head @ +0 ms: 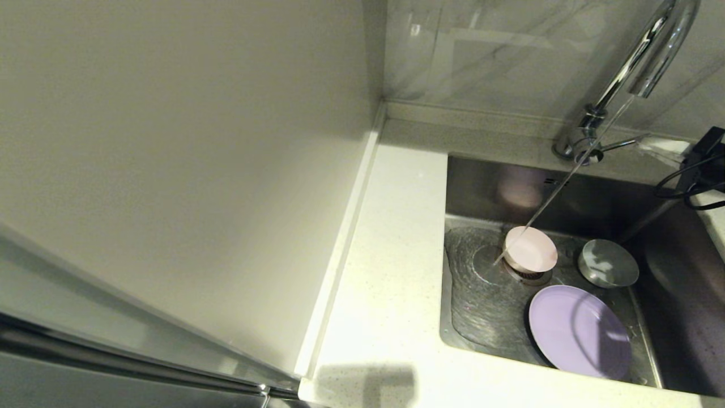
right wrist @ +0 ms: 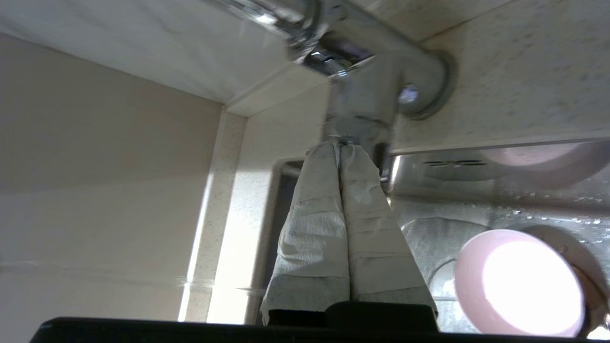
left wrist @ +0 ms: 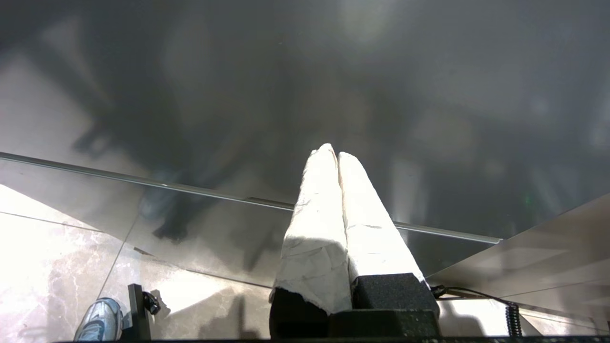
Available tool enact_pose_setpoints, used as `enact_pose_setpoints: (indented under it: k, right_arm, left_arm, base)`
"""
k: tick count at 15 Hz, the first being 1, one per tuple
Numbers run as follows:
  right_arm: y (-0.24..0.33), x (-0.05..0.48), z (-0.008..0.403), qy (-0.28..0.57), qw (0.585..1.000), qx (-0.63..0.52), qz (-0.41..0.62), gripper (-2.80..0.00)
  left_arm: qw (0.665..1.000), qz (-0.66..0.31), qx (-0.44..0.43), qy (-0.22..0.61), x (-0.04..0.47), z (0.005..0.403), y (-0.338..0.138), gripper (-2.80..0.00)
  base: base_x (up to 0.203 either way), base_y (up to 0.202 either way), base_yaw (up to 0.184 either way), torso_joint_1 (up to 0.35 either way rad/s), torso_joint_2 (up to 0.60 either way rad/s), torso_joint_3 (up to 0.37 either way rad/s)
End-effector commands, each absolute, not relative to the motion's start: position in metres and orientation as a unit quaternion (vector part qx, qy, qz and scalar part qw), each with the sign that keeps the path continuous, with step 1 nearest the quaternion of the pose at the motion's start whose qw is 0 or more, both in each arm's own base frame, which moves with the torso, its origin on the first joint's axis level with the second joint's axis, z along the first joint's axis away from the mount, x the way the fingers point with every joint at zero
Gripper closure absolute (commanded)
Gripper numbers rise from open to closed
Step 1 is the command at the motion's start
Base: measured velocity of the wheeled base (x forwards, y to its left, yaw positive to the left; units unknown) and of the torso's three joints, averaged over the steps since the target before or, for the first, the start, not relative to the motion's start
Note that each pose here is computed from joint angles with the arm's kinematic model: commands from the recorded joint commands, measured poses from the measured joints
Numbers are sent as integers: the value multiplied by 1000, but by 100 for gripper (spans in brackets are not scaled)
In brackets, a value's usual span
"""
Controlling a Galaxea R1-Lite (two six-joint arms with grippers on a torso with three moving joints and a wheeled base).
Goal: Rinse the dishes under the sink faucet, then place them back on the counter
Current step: Turn off the faucet, then put a bowl back to the table from the sink
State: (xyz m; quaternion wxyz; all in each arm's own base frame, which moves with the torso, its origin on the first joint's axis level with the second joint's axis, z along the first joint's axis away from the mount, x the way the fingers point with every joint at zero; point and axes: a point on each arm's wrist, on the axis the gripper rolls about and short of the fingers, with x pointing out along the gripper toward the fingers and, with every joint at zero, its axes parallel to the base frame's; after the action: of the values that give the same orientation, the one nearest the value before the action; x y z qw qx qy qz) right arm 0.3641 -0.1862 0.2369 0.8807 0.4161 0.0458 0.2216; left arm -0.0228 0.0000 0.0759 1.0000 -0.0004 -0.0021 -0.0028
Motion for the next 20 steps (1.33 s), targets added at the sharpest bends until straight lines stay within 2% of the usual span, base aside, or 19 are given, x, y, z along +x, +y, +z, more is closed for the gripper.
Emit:
enact_pose_setpoints:
  k: [1, 7, 10, 14, 16, 18, 20]
  right_arm:
    - [-188, 368, 238, 43, 880, 415, 226, 0]
    - [-179, 374, 247, 38, 881, 404, 244, 0]
    - [-173, 352, 262, 24, 887, 398, 233, 0]
    - [-162, 267, 295, -15, 911, 371, 180, 0]
    - [-148, 212, 297, -17, 922, 363, 135, 0]
    - [-145, 165, 268, 5, 933, 357, 51, 0]
    - [-157, 144, 240, 31, 943, 329, -31, 0]
  left_arm:
    - [1000, -3, -1, -1, -23, 75, 0, 0]
    - [1000, -2, -1, -1, -23, 75, 0, 0]
    - [1000, -3, -1, -1, -23, 75, 0, 0]
    - [1000, -2, -1, -1, -23, 75, 0, 0]
    - [1000, -3, -1, -1, -23, 75, 0, 0]
    - [1000, -3, -1, -1, -23, 75, 0, 0]
    - [1000, -3, -1, -1, -23, 75, 0, 0]
  base:
    - [0, 0, 0, 0, 0, 0]
    - [0, 0, 0, 0, 0, 0]
    - [0, 0, 0, 0, 0, 0]
    - [0, 0, 0, 0, 0, 0]
    - [0, 0, 0, 0, 0, 0]
    - [0, 0, 0, 0, 0, 0]
    - [0, 0, 0, 0, 0, 0]
